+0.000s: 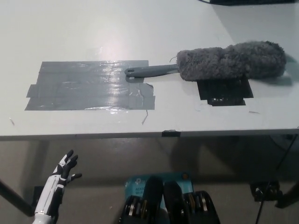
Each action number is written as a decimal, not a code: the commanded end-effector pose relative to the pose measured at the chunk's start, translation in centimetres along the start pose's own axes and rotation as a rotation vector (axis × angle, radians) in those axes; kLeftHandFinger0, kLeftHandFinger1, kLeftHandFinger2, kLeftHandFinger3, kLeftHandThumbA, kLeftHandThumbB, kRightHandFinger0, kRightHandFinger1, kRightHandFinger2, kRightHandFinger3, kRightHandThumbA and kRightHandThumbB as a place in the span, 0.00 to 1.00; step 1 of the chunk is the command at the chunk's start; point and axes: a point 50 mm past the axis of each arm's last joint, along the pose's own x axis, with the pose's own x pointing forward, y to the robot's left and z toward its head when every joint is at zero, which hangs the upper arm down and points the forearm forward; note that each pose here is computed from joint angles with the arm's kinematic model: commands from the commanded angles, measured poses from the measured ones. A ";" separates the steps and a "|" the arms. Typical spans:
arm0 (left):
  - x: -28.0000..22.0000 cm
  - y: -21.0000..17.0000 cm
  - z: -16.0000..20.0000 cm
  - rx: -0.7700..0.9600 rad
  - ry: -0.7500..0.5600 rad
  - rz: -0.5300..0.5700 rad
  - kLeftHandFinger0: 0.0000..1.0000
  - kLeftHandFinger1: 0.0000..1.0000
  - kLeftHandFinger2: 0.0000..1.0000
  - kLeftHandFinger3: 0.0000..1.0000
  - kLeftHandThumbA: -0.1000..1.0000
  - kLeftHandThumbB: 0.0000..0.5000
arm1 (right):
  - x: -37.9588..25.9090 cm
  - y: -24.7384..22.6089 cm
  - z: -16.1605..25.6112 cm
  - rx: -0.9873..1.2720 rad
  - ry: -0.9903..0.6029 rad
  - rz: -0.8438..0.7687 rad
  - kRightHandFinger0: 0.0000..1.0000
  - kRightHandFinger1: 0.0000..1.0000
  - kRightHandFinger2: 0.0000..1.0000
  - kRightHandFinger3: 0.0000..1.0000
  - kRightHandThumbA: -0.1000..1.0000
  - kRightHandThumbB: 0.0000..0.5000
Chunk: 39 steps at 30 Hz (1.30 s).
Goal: A person hands a grey duster to the robot and the robot grabs it with its right hand and places it on the black marked spot infron tof it on the desk
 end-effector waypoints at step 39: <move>-1.8 -3.1 -0.5 -0.017 -0.018 -0.106 1.00 1.00 1.00 1.00 1.00 0.59 | -22.0 39.2 -16.7 0.289 0.120 -0.338 1.00 1.00 1.00 1.00 1.00 0.39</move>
